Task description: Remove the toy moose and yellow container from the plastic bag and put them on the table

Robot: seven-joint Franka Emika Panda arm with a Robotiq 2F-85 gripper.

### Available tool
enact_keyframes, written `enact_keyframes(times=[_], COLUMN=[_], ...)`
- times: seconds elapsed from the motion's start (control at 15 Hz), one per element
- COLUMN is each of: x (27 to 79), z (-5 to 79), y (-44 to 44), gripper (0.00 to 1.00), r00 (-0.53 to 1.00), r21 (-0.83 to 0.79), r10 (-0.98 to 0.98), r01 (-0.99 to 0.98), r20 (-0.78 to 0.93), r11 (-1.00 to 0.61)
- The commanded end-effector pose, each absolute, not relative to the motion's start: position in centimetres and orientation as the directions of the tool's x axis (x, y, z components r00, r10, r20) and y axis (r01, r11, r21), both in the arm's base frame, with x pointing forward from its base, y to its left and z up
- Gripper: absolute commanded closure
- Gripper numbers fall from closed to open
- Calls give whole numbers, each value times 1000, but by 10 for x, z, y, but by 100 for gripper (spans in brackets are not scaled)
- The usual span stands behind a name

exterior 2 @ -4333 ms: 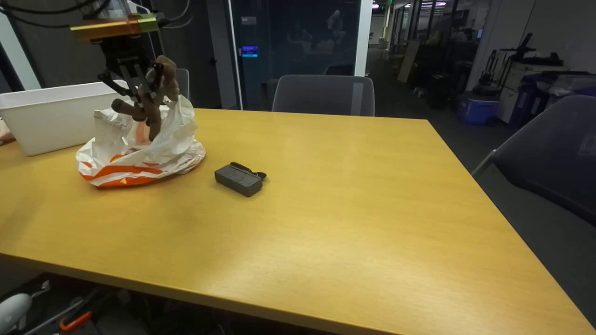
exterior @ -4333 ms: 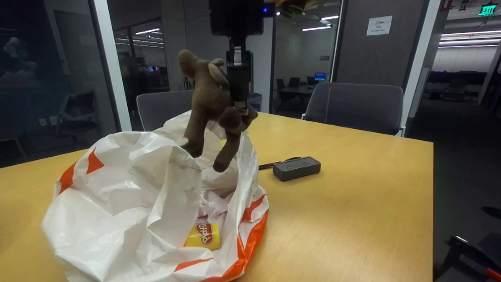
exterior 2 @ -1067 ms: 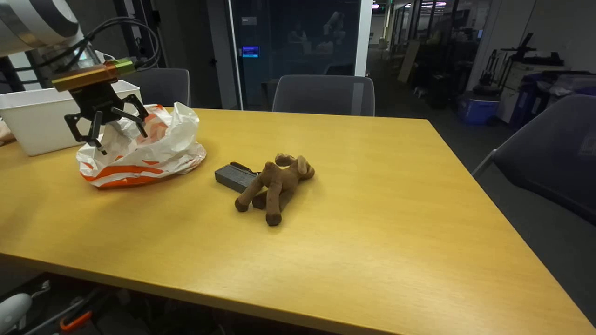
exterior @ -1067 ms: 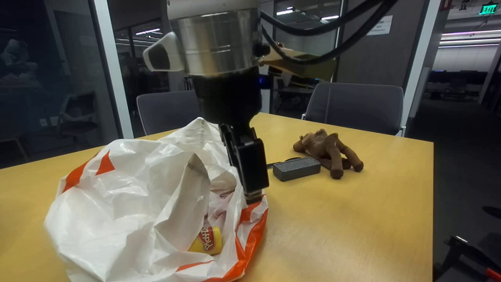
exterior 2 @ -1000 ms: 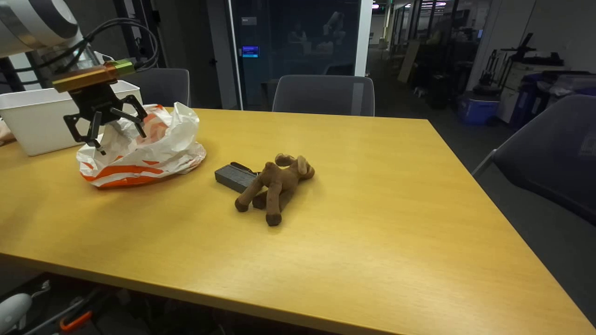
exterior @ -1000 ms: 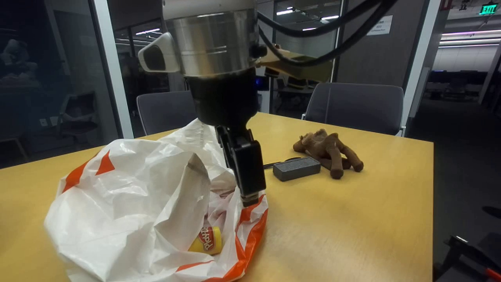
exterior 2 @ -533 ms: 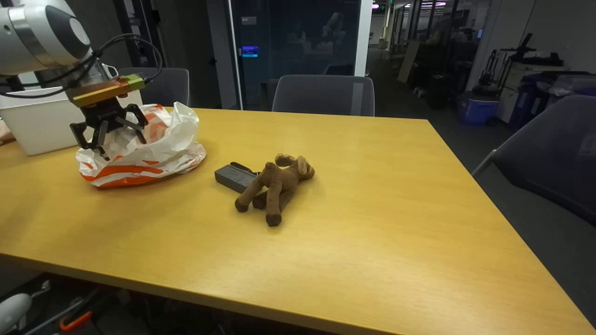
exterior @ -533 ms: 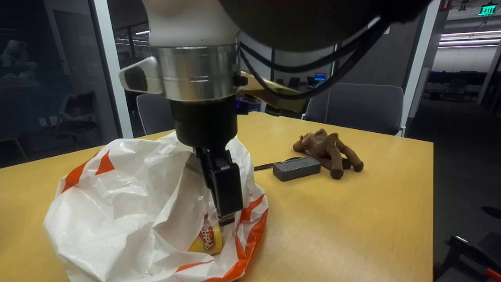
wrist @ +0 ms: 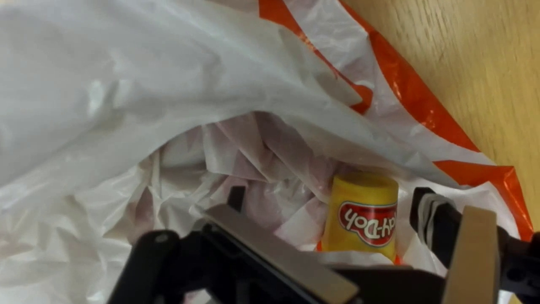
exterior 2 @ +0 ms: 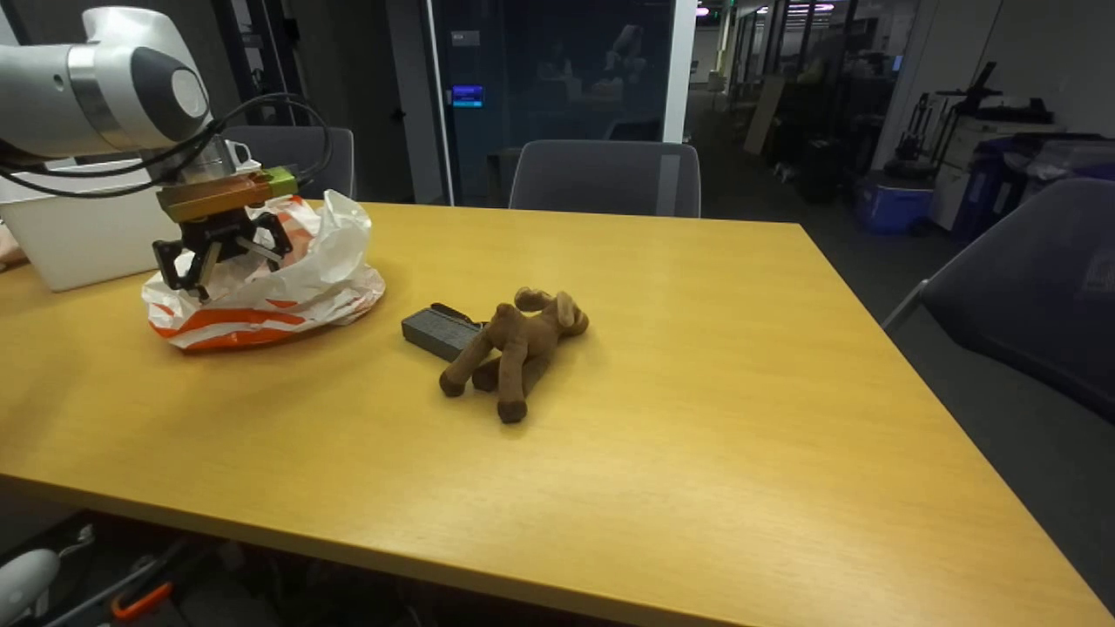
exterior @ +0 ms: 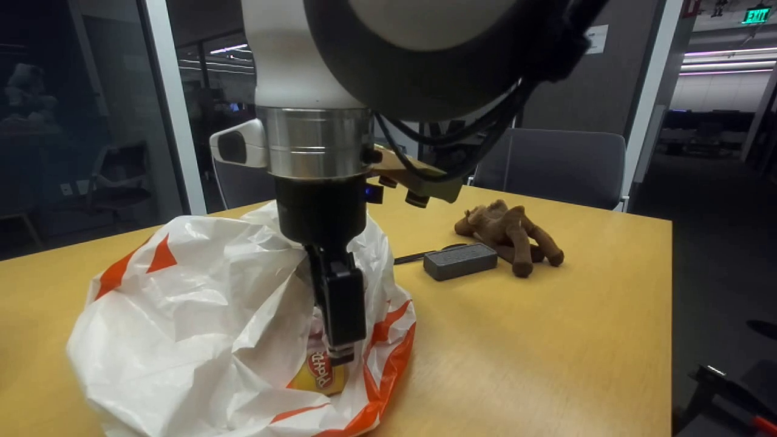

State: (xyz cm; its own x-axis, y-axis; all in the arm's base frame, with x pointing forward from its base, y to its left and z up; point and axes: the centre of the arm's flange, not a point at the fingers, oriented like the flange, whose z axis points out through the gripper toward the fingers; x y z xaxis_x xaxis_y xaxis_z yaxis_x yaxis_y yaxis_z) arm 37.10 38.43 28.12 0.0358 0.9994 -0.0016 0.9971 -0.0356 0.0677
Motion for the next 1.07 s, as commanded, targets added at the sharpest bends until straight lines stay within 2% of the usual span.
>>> enact_keyframes(times=[0.0, 0.73, 0.8, 0.87, 1.0], x=[378, 374, 373, 372, 371], z=[286, 262, 261, 259, 258], y=[384, 368, 368, 368, 367], gripper=[0, 0, 25, 26, 42], r00=[70, 135, 132, 130, 131], r21=[-27, -142, -146, -150, -155], r10=[994, 979, 980, 981, 981], r01=[997, 983, 983, 983, 982], r20=[84, 150, 147, 145, 144], r11=[-68, -114, -110, -108, -109])
